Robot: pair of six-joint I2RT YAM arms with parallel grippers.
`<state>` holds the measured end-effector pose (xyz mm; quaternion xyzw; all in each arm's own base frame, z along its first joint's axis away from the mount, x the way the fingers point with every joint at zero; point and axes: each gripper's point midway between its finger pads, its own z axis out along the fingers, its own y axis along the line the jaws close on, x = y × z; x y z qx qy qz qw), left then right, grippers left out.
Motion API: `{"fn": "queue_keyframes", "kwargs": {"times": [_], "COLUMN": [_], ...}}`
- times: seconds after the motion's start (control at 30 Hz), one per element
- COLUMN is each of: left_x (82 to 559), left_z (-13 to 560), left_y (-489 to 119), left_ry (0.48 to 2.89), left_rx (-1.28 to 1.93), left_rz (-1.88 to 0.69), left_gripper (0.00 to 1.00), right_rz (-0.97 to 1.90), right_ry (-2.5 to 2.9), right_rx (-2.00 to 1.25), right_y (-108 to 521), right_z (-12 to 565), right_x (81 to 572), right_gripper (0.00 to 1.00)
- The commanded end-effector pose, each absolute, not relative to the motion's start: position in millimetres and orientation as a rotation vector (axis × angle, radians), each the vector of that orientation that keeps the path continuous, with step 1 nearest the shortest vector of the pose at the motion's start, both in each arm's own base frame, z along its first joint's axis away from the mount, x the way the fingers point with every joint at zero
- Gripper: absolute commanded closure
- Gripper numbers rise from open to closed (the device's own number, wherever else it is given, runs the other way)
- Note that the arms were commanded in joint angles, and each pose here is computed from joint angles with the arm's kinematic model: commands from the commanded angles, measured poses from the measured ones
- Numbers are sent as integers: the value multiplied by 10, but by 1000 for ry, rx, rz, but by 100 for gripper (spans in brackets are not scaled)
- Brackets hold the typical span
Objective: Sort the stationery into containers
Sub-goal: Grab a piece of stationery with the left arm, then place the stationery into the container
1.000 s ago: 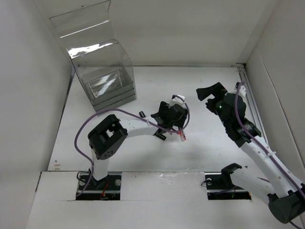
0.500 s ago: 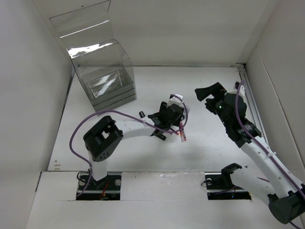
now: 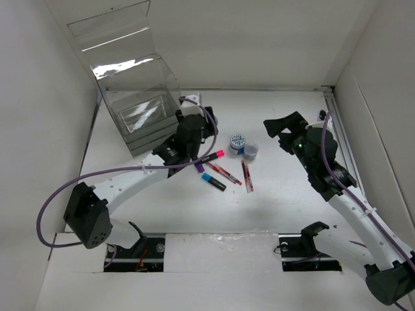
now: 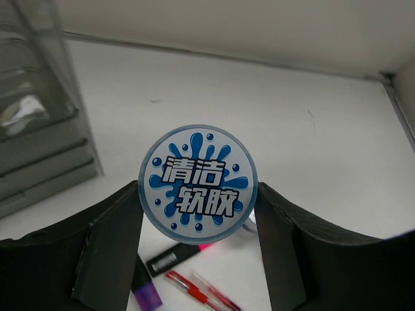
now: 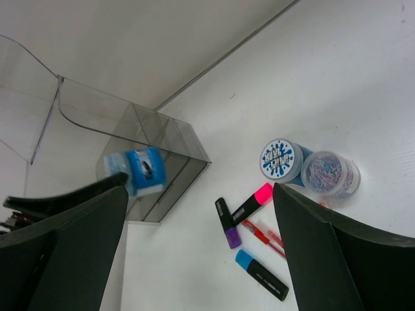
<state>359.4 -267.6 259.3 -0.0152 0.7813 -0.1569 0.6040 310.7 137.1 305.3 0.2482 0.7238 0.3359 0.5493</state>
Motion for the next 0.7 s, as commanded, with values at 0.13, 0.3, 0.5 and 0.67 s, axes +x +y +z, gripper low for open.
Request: {"fn": "queue_keyframes", "kwargs": {"times": [0.13,0.3,0.5,0.67], "left_x": [4014,4417,4555,4800], "left_z": [3053,3042,3181,3042], "left_y": [-1815,-1257,-1002,-807], "left_ry": [1652,1619,1559,1598], "left_rx": [-331,-474,-535,-557], "left_rz": [-361,-297,-143,-60], "left_gripper": [70,71,71,71], "right_rz": [844,847,844,858], "right_ry": [1666,1679,1703,1711], "right_rx": [549,544,542,528], "right_y": [1413,1435,1467,1521], "right_z": [3196,3167,3097,3089], "right_x": [3112,3122,3154,3154], "right_gripper": [1,1,1,1]}}
